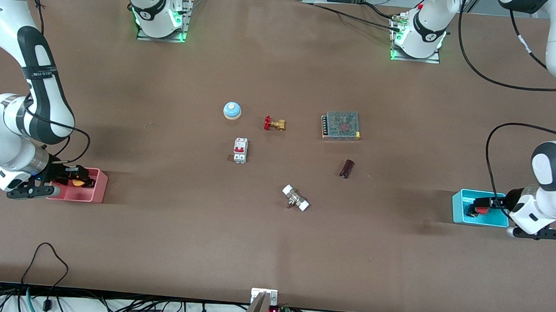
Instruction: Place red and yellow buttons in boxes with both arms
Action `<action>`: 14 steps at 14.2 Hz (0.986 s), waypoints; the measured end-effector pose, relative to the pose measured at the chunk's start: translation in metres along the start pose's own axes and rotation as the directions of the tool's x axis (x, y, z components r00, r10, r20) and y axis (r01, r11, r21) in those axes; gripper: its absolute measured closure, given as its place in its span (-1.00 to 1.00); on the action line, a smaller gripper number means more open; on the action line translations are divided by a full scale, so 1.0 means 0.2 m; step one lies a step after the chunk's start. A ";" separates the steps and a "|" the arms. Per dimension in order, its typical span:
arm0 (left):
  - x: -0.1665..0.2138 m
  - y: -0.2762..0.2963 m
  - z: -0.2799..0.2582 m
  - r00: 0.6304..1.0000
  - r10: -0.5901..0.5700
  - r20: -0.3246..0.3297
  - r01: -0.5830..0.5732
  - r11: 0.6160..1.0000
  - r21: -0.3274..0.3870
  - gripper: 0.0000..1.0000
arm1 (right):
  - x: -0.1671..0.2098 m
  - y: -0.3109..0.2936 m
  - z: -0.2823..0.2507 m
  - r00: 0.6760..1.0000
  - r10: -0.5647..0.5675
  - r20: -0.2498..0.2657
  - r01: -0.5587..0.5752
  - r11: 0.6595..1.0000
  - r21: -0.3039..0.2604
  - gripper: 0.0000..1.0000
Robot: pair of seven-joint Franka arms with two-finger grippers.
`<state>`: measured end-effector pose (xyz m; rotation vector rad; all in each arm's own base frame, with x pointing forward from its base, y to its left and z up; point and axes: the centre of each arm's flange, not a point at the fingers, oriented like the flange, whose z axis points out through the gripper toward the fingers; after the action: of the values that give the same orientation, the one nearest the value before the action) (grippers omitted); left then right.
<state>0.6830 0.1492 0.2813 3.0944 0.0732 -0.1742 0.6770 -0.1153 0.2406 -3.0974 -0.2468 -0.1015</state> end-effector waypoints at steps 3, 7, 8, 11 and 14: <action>-0.05 0.05 -0.19 1.000 0.012 0.019 -0.012 1.000 -0.007 -1.00 | 0.01 -0.01 0.00 1.000 -0.001 -0.002 0.001 1.000 0.005 -0.72; -0.20 0.31 -0.56 0.995 0.056 0.080 -0.055 0.998 -0.013 -1.00 | 0.03 -0.05 -0.09 1.000 -0.013 0.013 0.013 1.000 0.013 -0.96; -0.23 0.37 -0.64 0.994 0.059 0.087 -0.058 0.998 -0.011 -1.00 | 0.04 -0.08 -0.18 0.999 -0.022 0.026 0.022 1.000 0.017 -1.00; -0.33 0.53 -0.80 0.991 0.082 0.103 -0.082 0.997 -0.004 -1.00 | 0.04 -0.22 -0.56 0.996 -0.063 0.056 0.062 0.998 0.022 -1.00; -0.41 0.66 -0.94 0.990 0.087 0.110 -0.088 0.996 0.006 -1.00 | -0.02 -0.43 -1.01 0.994 -0.084 0.070 0.083 0.996 0.015 -1.00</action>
<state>0.6282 0.0210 0.4830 3.0839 -0.0677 -0.3420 0.6475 -0.0382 0.4447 -3.0824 -0.3774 0.0074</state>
